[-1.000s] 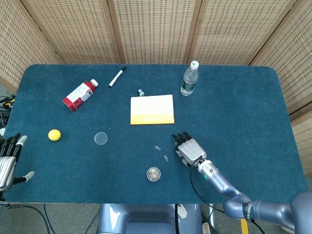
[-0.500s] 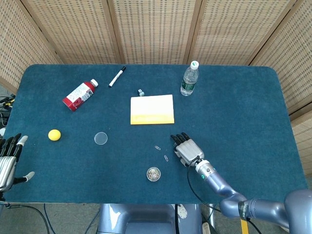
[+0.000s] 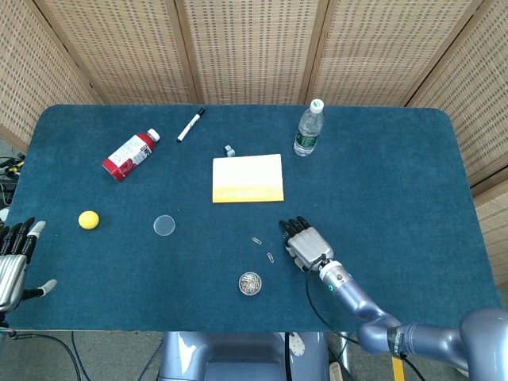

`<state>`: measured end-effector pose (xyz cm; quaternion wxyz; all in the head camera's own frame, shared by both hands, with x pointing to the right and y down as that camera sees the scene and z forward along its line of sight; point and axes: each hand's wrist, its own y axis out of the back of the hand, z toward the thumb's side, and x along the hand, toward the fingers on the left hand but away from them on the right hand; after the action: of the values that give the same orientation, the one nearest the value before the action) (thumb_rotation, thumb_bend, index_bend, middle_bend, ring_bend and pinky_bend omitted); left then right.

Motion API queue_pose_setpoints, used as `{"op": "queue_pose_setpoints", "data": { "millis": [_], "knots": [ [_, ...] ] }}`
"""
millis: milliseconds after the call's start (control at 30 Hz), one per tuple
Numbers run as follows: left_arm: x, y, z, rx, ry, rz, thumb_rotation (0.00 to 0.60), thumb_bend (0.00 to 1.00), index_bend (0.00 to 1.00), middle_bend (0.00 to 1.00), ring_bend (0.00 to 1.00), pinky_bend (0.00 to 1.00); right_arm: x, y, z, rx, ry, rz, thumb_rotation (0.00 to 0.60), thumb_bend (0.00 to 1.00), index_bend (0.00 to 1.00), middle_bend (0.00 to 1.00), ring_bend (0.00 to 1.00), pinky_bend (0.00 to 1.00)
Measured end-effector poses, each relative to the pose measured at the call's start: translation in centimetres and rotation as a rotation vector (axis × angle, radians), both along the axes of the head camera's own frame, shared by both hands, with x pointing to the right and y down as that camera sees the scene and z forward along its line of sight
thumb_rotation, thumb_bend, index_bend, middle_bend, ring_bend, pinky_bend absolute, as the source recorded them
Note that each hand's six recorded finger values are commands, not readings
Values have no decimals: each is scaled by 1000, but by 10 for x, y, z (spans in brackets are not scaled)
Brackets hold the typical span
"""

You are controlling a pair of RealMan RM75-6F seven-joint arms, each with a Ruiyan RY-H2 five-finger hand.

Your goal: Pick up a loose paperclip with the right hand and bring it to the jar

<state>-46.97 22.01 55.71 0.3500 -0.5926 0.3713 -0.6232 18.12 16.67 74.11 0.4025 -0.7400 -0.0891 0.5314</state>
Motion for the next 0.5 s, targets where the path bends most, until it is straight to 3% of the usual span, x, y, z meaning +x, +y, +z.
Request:
{"op": "queue_pose_setpoints", "data": {
  "millis": [300, 500],
  "knots": [
    [0, 0, 0, -2, 0, -1, 600, 0, 0, 0, 0, 0, 2, 1, 1, 1, 2, -2, 600, 426, 663, 0, 0, 15],
    [0, 0, 0, -2, 1, 0, 600, 0, 0, 0, 0, 0, 3, -1, -5, 15, -18, 3, 600, 434, 680, 0, 0, 27]
  ]
}}
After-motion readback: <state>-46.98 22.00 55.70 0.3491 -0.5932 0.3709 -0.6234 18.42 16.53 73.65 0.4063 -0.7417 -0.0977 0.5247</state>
